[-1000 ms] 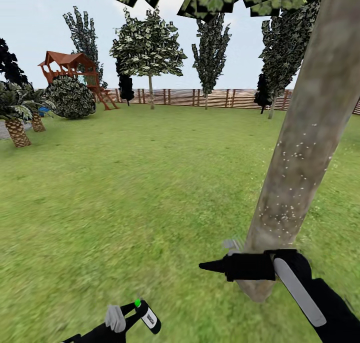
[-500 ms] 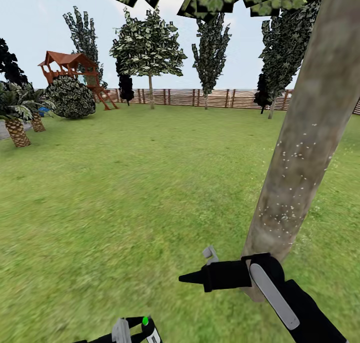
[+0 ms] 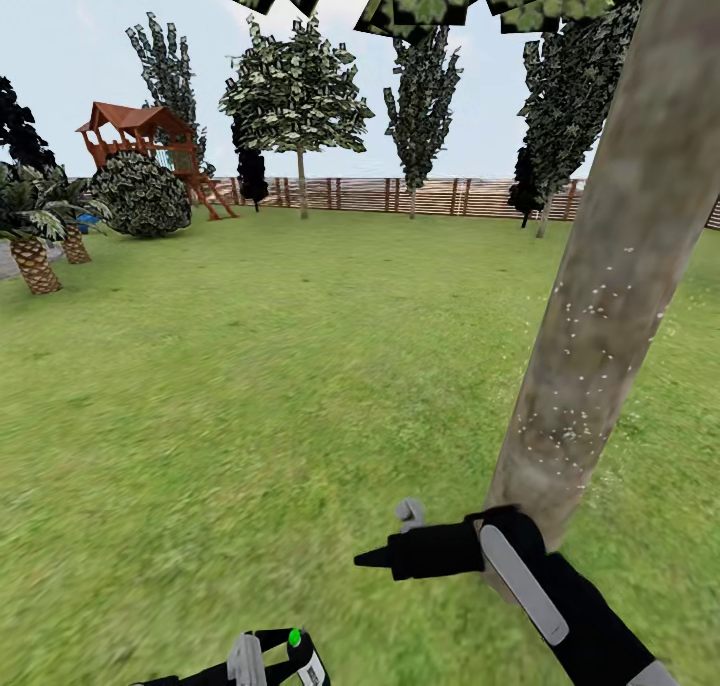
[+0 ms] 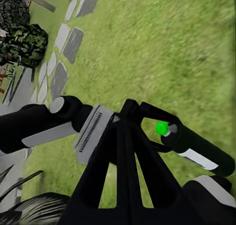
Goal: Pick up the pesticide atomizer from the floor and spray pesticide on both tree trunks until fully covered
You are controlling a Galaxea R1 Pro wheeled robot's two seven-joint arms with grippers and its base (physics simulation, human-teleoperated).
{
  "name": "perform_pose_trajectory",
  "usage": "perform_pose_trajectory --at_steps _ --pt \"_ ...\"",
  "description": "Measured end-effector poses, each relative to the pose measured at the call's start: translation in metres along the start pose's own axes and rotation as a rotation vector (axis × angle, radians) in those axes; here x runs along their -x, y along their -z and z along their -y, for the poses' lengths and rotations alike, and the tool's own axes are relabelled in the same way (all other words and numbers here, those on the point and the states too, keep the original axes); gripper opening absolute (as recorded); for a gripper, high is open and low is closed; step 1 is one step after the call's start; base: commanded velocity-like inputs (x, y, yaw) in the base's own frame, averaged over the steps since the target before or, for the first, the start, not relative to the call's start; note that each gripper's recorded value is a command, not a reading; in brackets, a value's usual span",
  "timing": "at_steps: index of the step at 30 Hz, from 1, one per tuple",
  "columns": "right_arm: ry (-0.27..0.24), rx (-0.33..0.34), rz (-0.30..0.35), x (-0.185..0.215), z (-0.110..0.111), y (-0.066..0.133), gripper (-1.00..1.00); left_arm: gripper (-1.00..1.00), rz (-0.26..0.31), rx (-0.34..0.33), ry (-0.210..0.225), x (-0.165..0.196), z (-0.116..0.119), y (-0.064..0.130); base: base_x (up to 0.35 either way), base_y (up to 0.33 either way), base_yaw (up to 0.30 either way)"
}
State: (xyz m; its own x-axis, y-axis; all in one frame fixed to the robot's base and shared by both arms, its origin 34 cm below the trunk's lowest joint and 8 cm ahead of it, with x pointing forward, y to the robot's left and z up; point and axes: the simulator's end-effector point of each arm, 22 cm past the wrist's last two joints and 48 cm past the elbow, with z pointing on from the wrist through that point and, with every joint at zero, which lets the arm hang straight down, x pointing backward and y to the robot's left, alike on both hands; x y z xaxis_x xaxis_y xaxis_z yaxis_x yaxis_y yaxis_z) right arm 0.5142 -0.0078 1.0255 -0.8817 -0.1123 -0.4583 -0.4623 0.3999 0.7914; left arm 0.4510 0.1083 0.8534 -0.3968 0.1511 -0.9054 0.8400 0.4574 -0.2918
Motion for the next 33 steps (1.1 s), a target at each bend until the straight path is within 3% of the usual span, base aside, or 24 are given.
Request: perform_pose_trajectory --at_steps 6,12,24,33 --pt "-0.028 -0.004 -0.049 -0.012 0.005 -0.019 -1.0 -1.0 0.011 -0.003 -0.008 0.006 0.001 -0.002 0.0 0.0 0.0" --pt "-0.039 -0.008 -0.074 -0.018 0.008 -0.025 -1.0 -1.0 0.016 0.041 -0.013 0.009 -0.009 -0.003 0.0 0.0 0.0" --pt "-0.079 -0.025 -0.088 -0.026 0.021 -0.027 -1.0 -1.0 0.033 0.036 -0.027 0.018 -0.006 -0.007 0.0 0.0 0.0" --pt "-0.079 -0.059 -0.088 -0.026 0.023 -0.038 -1.0 -1.0 0.034 0.035 -0.03 0.018 -0.006 -0.007 0.0 0.0 0.0"
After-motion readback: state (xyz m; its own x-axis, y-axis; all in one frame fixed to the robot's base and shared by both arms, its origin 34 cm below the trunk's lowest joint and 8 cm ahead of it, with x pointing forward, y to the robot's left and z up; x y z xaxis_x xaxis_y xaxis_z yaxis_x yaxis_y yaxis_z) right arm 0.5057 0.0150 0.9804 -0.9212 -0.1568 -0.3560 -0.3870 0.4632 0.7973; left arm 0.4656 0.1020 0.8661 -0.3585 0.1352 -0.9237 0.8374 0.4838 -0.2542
